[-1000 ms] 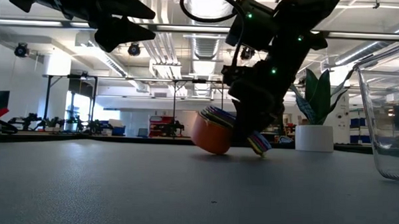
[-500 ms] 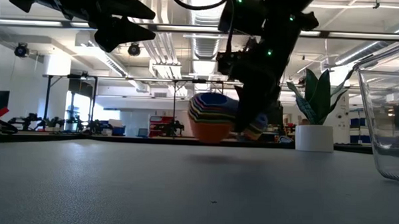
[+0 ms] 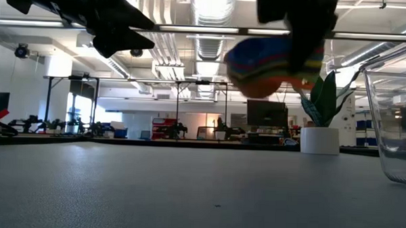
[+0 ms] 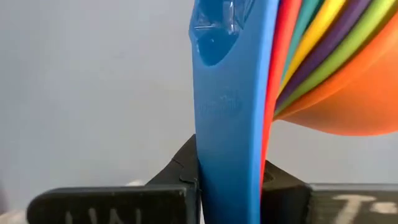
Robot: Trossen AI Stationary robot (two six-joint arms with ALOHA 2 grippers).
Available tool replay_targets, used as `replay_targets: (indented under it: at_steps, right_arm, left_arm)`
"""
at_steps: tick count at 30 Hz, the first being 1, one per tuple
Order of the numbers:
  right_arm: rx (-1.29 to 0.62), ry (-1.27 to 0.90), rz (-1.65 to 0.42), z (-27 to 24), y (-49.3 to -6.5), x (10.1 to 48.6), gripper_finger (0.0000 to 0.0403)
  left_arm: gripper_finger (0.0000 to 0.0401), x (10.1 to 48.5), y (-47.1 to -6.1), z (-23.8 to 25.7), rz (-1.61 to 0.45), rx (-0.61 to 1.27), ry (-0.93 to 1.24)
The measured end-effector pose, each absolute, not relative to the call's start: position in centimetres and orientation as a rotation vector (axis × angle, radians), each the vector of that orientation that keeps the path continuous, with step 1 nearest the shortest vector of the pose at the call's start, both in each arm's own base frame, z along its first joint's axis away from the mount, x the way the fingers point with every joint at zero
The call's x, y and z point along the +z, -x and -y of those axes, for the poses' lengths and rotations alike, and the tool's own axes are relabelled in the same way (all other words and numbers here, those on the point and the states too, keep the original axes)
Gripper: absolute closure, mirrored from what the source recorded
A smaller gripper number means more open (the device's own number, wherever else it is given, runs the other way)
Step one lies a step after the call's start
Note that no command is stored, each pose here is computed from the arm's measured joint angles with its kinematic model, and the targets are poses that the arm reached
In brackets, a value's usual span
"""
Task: Nest measuring cups in basket
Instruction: Put the stacked measuring cups into the bin
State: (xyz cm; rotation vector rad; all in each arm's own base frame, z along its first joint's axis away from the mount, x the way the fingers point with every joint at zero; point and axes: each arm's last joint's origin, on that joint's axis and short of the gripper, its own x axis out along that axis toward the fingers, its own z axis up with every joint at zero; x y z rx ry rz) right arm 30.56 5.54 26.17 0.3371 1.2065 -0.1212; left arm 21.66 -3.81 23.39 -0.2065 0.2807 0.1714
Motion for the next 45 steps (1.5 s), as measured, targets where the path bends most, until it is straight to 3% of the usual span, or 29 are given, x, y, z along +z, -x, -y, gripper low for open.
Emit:
replay_targets:
  at_steps: [7, 13, 20, 29, 36, 45]
  right_arm:
    - [-0.062, -0.467, -1.089, -8.1, -25.6, 30.1, 0.0372]
    - [-0.021, -0.582, -1.034, -10.5, -21.9, 30.3, 0.0372]
    - [-0.034, -0.594, -0.94, -9.4, -21.7, 26.1, 0.0372]
    - [0.084, -0.813, -0.794, -3.4, -23.4, 20.8, 0.0372]
    - [0.025, -0.938, -0.833, 0.1, -22.2, 18.0, 0.0372]
    - [-0.037, -1.062, -0.857, 0.3, -20.8, 15.5, 0.0372]
  left_arm:
    - [0.0156, 23.4, -21.7, 3.8, -0.277, 0.175, 0.232]
    - [0.0156, 23.6, -21.7, 3.8, -0.257, 0.172, 0.239]
    - [0.0156, 24.1, -22.0, 3.9, -0.199, 0.161, 0.248]
    - [0.0156, 22.7, -23.4, 4.3, -0.225, 0.138, 0.231]
    - [0.0156, 22.9, -24.9, 4.7, -0.249, 0.091, 0.219]
    - [0.0156, 24.1, -26.8, 5.2, -0.287, 0.089, 0.195]
